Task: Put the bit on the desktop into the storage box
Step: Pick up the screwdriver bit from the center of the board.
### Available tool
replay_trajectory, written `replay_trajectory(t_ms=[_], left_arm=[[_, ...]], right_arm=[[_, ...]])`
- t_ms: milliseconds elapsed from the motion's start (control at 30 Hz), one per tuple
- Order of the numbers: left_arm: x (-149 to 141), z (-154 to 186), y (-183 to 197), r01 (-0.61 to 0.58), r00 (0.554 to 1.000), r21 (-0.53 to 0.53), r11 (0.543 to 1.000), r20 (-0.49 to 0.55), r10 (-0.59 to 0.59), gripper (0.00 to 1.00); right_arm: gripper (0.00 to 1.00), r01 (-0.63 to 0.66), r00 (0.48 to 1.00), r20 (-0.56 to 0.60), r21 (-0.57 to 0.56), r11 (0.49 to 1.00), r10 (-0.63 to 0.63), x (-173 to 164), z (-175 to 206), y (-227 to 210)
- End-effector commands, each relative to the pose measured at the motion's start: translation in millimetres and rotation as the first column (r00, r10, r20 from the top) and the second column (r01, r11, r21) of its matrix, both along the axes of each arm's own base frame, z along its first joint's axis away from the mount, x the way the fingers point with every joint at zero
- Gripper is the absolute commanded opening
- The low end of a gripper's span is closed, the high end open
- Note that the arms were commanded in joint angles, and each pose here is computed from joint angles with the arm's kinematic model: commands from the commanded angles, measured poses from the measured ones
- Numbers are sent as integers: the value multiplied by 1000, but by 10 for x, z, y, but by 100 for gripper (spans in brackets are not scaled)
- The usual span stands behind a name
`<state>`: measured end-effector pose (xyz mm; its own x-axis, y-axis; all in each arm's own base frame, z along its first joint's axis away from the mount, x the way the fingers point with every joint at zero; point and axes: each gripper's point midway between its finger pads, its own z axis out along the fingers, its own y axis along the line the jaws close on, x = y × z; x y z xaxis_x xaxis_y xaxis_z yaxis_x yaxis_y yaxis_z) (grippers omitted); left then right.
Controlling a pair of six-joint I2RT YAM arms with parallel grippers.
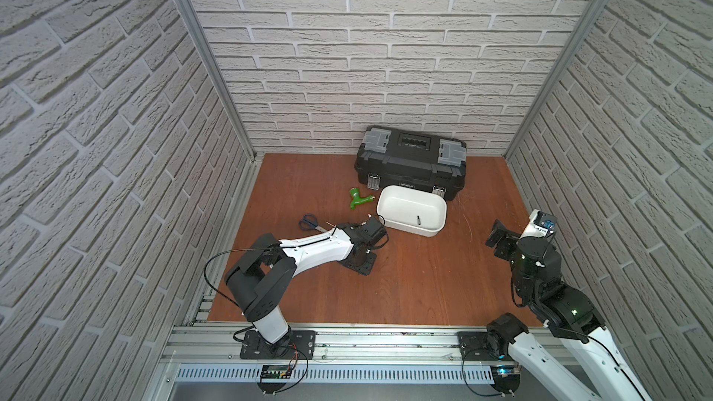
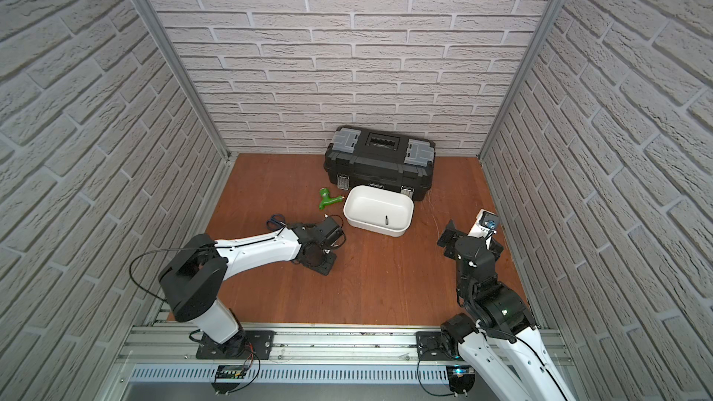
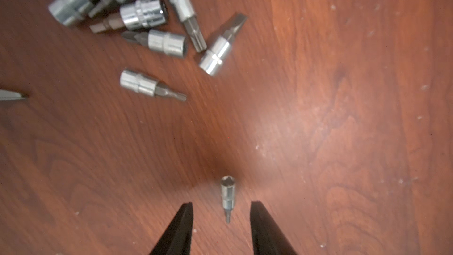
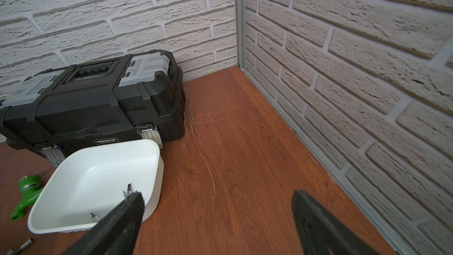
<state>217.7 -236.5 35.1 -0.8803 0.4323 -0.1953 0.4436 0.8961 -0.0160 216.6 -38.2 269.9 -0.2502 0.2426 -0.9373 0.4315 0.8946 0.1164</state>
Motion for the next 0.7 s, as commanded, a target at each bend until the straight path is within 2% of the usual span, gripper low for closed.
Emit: replay_trajectory(t_ms=[0, 667], left_arm=[[4, 23, -62, 10, 1000, -17, 1000, 1, -10, 41], [-24, -151, -70, 13, 999, -2, 1000, -47, -14, 27]], right_arm=[[98, 31, 999, 13, 6, 999, -31, 14, -9, -35], [98, 35, 999, 16, 1, 999, -35, 32, 3, -36]])
